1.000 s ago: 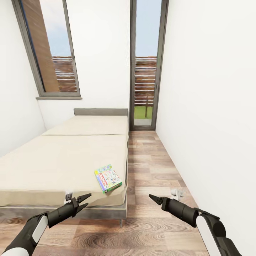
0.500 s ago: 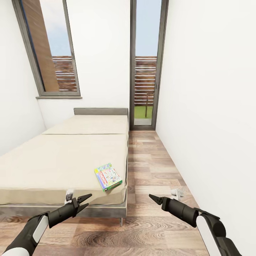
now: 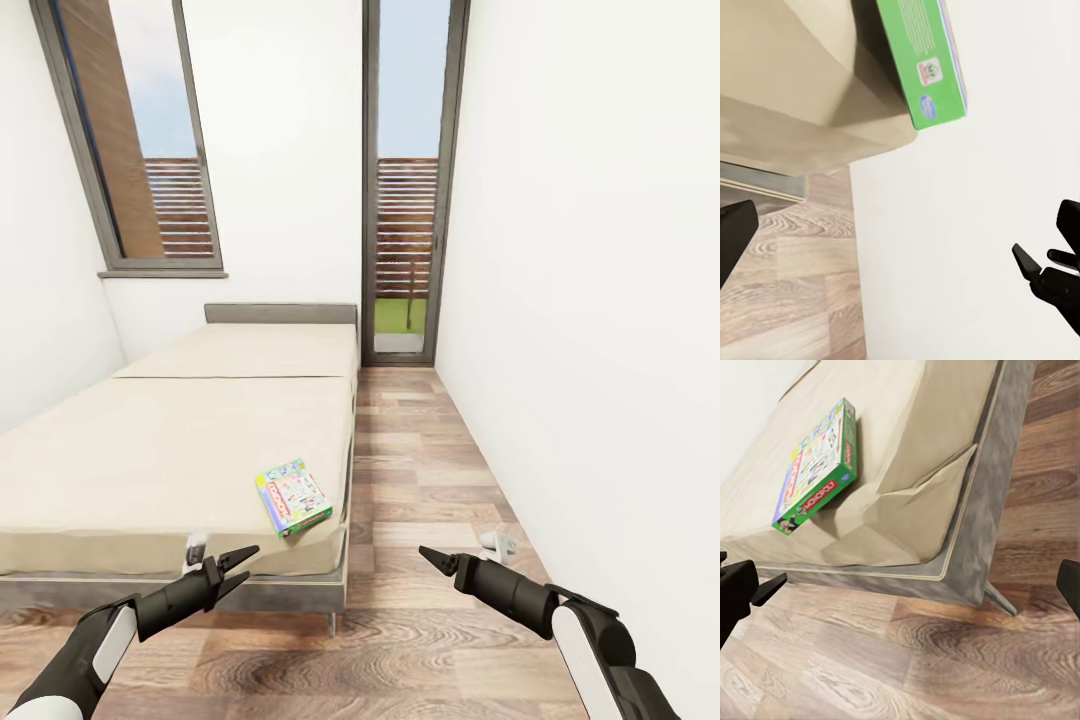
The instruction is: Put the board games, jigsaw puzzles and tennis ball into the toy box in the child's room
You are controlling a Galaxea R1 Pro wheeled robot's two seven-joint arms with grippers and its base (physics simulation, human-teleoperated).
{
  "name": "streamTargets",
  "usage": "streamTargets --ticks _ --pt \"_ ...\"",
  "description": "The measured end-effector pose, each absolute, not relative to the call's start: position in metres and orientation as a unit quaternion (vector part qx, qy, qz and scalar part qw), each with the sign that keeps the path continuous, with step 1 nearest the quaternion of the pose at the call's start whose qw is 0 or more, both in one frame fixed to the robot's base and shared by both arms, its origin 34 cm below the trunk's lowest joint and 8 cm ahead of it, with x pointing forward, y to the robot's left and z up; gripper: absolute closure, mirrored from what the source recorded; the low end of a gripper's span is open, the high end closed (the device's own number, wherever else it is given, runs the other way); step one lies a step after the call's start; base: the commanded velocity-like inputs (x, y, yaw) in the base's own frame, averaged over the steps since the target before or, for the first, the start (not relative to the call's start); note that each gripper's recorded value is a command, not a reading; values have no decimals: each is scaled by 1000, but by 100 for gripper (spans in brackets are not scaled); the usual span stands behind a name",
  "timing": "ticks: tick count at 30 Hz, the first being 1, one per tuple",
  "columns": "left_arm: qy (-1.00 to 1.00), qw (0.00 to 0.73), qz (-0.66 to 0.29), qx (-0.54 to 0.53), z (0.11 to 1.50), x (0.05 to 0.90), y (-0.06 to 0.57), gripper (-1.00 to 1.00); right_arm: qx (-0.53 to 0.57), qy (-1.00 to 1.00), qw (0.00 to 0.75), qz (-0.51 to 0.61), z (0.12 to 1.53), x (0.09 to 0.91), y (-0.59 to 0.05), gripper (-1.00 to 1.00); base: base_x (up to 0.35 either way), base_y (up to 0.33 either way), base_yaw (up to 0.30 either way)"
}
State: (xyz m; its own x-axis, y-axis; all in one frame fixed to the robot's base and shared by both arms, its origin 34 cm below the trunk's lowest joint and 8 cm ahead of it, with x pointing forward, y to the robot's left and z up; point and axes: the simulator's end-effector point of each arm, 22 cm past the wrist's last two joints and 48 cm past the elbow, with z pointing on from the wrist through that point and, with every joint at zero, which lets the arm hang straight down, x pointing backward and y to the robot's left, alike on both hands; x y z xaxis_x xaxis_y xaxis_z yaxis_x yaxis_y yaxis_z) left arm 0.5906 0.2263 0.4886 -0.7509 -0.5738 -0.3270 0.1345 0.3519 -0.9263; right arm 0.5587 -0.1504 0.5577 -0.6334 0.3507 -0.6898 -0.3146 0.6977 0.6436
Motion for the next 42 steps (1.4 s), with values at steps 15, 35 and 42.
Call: streamTargets --ticks 15,35,42 --pt "756 322 -550 -145 489 591 226 -100 11 816 428 389 558 559 -150 -100 62 -5 0" --pt "756 322 -551 -146 489 591 227 -100 11 816 428 390 558 559 -150 -100 64 0 0" --pt "756 322 -550 -146 489 591 227 -100 11 816 428 389 558 559 -150 -100 0 0 0"
